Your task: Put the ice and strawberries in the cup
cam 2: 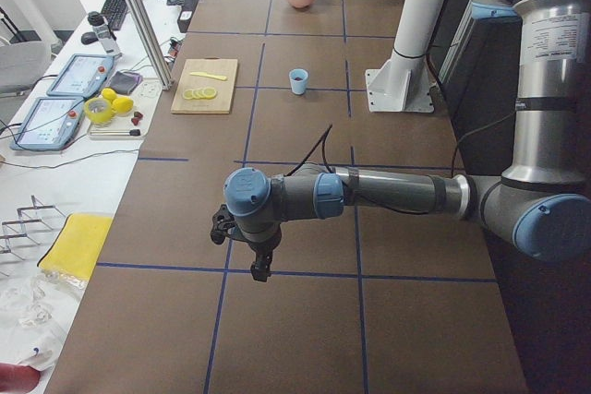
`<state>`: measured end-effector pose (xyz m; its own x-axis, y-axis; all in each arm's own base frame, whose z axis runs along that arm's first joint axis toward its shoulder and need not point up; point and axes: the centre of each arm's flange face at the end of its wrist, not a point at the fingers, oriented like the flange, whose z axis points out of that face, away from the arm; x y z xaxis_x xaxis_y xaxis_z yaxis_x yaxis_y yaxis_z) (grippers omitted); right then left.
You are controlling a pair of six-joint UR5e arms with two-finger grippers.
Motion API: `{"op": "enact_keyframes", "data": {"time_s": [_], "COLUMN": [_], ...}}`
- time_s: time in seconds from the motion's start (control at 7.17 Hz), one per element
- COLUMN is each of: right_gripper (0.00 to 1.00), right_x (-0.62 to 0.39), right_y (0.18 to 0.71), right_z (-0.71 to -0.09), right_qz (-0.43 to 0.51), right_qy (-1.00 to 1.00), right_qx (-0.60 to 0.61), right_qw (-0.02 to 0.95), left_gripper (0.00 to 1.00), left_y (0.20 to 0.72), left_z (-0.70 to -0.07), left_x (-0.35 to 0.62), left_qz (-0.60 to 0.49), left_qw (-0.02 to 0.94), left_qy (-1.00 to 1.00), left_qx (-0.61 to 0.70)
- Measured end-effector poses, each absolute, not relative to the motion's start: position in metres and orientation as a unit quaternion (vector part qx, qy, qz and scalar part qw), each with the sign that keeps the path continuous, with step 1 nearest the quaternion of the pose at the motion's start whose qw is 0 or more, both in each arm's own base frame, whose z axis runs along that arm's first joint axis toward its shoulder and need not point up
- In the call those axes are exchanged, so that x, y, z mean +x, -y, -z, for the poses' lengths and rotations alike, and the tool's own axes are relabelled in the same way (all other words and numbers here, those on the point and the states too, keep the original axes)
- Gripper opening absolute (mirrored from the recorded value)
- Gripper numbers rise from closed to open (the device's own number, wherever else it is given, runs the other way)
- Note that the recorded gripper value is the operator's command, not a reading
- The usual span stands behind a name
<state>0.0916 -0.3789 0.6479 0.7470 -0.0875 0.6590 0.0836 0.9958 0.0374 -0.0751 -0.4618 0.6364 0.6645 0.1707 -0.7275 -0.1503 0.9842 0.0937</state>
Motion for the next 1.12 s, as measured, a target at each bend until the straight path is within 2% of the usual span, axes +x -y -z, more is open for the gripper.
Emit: {"op": "enact_keyframes", "data": {"time_s": [1.12], "right_gripper": [0.99], "right_x": [0.0914], "right_y": [0.3775], "right_z": [-0.6492], "right_qz": [0.044], "right_qy": [0.354], "right_qx": [0.001], "right_qw": [0.934], "left_gripper": [1.00], "left_y": [0.4521], "left_z": [-0.6475], "left_x": [-0.0755], "left_qz": [-0.082], "left_qw": [0.913], "left_qy": [-0.400], "left_qx": [0.002]}}
